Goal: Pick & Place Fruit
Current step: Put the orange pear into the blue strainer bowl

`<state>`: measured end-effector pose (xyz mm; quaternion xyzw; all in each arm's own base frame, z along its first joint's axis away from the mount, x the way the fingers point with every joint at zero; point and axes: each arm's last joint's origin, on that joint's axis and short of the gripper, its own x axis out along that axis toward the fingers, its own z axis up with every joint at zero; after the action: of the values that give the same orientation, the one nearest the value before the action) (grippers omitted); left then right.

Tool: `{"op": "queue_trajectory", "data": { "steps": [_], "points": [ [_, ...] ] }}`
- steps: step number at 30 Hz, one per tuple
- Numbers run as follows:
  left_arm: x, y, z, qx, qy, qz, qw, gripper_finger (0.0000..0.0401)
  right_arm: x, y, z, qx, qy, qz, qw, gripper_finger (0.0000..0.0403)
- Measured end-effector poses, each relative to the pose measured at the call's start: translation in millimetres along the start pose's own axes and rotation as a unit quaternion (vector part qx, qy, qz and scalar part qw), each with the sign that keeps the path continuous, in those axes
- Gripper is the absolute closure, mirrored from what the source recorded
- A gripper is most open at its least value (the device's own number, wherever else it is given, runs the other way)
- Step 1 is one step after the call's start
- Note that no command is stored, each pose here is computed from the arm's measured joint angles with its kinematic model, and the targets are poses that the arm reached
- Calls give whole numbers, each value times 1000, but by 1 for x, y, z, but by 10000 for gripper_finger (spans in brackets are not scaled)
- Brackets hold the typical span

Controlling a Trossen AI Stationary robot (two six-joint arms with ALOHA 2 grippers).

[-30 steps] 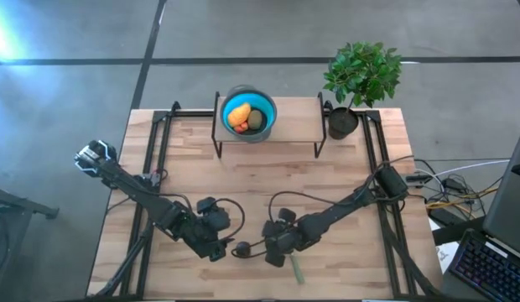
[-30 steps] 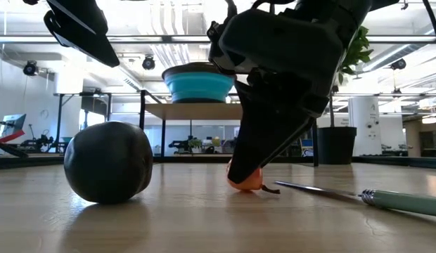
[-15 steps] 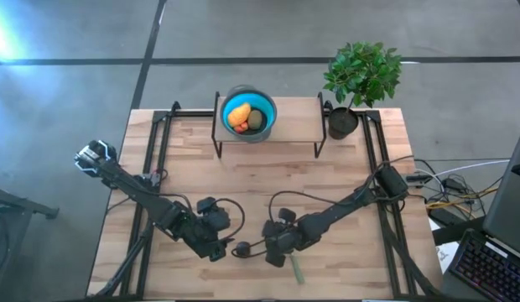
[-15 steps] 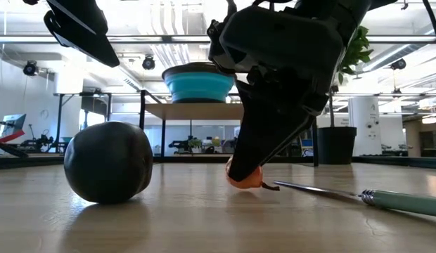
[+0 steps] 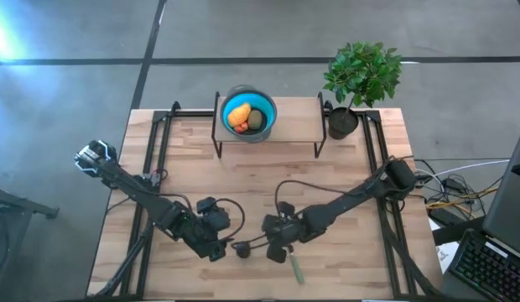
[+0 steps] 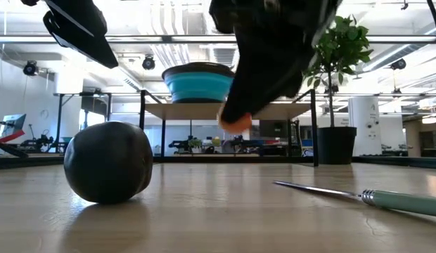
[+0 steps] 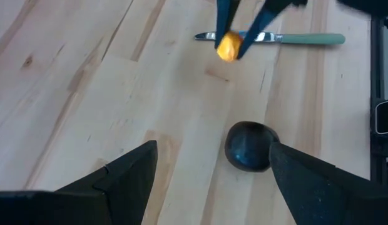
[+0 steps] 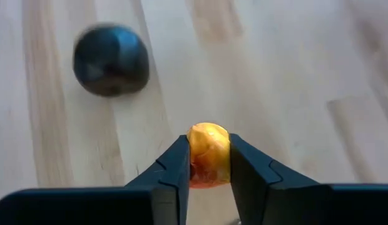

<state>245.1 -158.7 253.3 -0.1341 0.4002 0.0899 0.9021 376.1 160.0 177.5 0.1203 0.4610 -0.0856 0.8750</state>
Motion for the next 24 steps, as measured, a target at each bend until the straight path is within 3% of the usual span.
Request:
{"op": "queue_trajectory", "data": {
  "steps": [24],
  "points": [
    [0,1,-1,13,6,6,1000,89,-82,-72,73,-37,-123,-11,992,319]
  ]
}}
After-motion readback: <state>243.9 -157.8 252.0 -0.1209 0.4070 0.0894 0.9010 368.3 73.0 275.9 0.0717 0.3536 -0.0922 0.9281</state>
